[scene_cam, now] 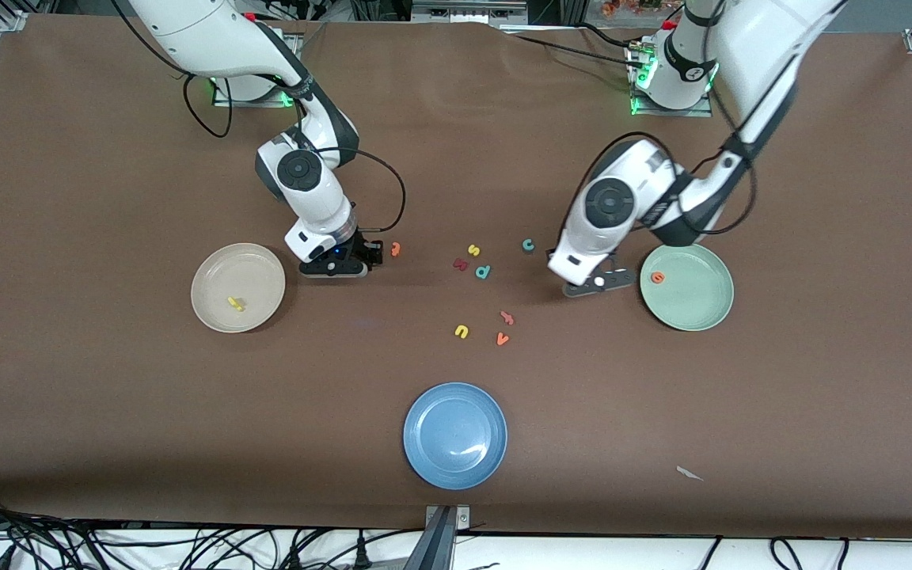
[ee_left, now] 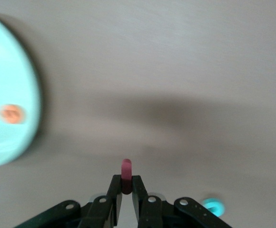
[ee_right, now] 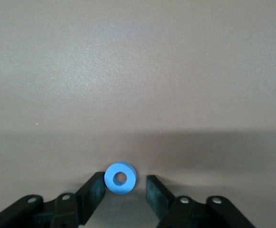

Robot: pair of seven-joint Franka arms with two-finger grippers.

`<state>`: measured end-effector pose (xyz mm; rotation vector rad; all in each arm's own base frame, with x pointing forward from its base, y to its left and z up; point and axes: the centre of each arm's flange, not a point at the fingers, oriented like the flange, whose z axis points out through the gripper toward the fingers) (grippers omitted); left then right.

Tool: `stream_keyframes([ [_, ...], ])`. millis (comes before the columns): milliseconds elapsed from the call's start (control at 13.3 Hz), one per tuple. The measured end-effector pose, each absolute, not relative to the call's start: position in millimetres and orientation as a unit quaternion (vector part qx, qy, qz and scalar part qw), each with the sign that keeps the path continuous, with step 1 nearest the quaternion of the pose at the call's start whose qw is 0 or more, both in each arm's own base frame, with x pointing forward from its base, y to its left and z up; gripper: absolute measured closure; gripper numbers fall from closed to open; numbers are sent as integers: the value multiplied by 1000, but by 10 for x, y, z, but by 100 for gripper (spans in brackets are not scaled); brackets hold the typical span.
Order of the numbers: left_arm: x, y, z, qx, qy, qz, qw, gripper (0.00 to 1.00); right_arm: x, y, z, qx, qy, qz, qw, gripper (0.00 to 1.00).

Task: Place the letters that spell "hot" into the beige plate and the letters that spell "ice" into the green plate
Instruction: 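Drop the pink letter on the green plate while the right gripper carries the ring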

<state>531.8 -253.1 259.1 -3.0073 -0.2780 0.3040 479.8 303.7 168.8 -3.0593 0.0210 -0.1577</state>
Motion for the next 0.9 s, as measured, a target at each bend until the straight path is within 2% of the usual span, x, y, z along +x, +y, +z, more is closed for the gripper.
stream_keyframes([
  [226,5512,-1686,2732,-986,-49,150,57,92,4800,3046,1692,-998,6,-52,40,61],
  [452,5652,-832,2650,-984,-15,176,32,92,4805,3053,1707,-998,6,-54,40,67],
  [753,5645,-471,2365,-980,-1,199,18,92,4875,2999,1766,-998,2,-52,27,67],
  [829,5636,-494,2310,-979,3,203,16,89,4923,2939,1818,-999,0,-47,16,72],
  [904,5631,-514,2284,-979,5,204,15,82,4978,2860,1890,-999,-4,-43,6,72],
])
